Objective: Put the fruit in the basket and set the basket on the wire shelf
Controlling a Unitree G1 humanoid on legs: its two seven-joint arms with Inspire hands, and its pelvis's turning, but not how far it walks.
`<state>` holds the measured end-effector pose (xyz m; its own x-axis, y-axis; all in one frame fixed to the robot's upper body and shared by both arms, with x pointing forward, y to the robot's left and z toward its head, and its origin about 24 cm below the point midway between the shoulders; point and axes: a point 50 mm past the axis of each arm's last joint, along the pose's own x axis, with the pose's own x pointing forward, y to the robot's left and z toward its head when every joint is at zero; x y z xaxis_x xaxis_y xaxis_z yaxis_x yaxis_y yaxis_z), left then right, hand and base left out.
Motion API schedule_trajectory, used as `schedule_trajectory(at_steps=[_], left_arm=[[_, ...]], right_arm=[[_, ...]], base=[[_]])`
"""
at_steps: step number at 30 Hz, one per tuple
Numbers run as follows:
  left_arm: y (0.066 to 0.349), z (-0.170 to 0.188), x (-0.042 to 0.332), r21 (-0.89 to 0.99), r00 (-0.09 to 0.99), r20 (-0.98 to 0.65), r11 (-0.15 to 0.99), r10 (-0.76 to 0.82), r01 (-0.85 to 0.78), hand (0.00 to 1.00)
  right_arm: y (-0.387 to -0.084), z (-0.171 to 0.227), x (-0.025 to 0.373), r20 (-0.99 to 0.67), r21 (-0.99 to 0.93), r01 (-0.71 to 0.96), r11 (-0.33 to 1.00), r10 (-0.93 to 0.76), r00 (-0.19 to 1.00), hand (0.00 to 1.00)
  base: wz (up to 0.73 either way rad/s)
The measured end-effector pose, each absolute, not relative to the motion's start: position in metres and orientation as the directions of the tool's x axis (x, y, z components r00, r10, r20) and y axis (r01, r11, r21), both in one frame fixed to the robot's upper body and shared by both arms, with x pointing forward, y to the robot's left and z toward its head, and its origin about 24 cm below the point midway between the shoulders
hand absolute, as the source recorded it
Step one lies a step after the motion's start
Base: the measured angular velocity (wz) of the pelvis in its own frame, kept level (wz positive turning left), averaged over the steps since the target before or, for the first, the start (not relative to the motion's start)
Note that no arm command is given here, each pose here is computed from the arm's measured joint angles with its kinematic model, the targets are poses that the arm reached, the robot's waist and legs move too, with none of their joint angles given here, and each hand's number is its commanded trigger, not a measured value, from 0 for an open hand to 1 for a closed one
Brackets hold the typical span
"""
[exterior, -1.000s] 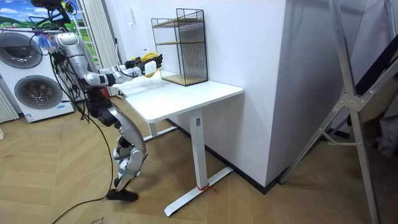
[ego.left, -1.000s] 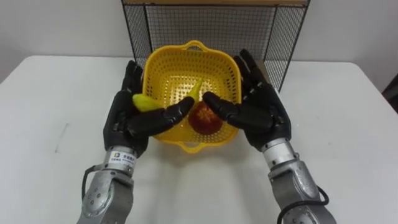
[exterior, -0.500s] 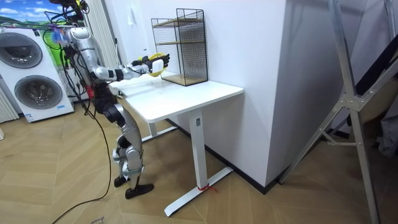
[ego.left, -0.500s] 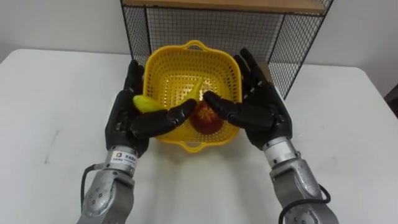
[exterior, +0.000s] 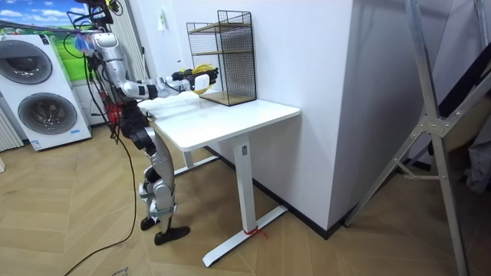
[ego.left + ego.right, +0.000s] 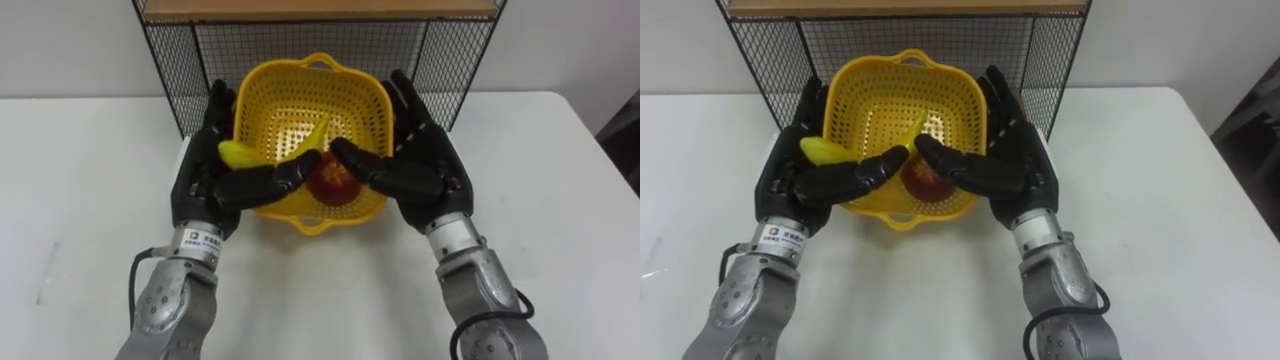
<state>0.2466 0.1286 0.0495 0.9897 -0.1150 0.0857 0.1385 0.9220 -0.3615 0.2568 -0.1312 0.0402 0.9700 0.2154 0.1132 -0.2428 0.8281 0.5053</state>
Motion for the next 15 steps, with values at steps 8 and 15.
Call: schedule_trajectory(at_steps=[8,15], left_arm=[[0.120,0.055,0.276,-0.309,0.986,0.068,0.937,-0.150,0.164,0.00],[0.116,0.055,0.297,-0.290,0.985,-0.006,0.943,-0.170,0.161,0.00]], right_arm=[[-0.131,0.052,0.283,0.088,0.492,-0.194,0.848,0.173,0.981,0.00],[-0.133,0.048,0.299,-0.013,0.537,-0.114,0.836,0.143,0.990,0.00]], base=[[-0.02],[0.00]])
